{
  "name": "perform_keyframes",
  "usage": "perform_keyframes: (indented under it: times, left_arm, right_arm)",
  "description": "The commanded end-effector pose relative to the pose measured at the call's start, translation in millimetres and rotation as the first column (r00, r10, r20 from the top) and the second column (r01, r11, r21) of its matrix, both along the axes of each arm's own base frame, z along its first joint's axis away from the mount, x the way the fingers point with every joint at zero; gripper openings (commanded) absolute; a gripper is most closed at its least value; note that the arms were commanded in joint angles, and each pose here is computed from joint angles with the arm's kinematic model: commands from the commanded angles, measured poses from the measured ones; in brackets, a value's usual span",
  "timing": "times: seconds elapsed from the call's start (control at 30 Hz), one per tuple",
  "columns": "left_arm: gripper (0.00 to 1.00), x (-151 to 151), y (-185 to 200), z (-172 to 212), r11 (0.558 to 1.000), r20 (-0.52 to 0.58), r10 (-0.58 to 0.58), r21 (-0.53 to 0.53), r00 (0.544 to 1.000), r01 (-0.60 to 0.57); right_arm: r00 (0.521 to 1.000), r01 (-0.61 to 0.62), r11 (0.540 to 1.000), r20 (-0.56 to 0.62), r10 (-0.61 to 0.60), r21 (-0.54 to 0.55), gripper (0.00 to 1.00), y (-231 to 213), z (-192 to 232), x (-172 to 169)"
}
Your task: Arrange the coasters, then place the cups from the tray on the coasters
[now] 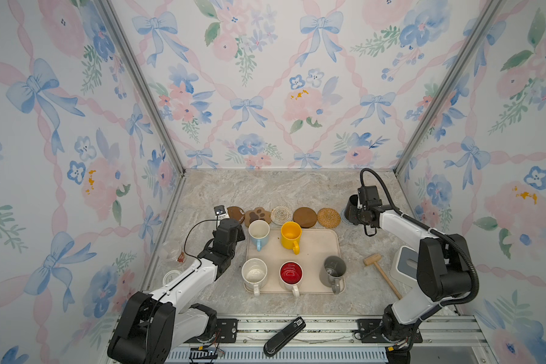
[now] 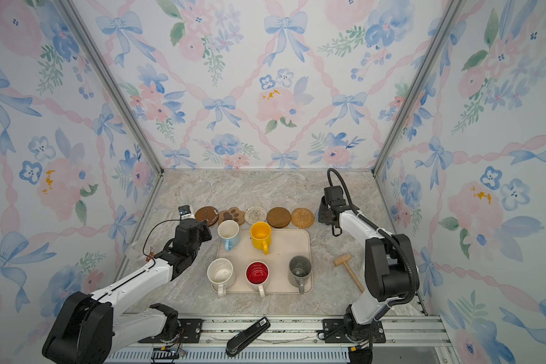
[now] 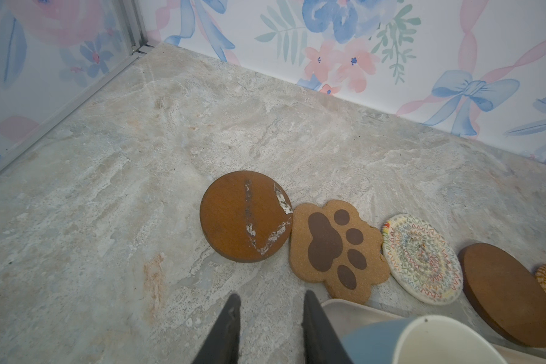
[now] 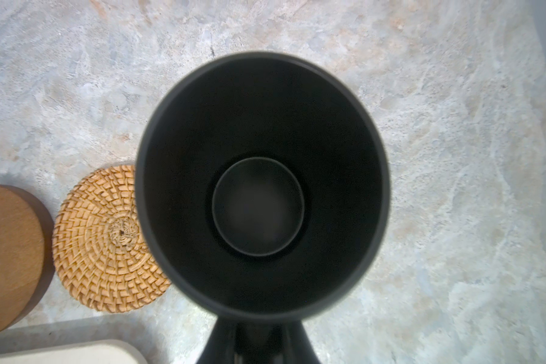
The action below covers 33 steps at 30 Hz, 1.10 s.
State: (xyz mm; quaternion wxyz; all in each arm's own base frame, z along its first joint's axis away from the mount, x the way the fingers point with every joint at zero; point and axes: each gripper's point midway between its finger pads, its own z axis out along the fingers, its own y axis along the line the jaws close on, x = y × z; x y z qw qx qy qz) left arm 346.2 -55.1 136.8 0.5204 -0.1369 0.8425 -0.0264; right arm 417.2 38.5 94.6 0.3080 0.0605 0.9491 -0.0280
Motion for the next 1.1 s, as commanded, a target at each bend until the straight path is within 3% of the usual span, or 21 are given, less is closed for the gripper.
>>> perform_keyframes:
  times: [0.0,1.07]
  left_arm:
    - [0.31,1,1,4,1.0,0.018,-0.004,0.0,1.0,0.004]
    - [0.31,-2,5,6,1.0,0.026,0.005,-0.004,1.0,-0.005]
  right_arm:
    - [0.993,0.012,1.0,0.116,-0.012,0.0,0.0,-3,31,26]
    - [0.999,0.01,1.0,0.046,-0.01,0.004,0.0,-2,11,16]
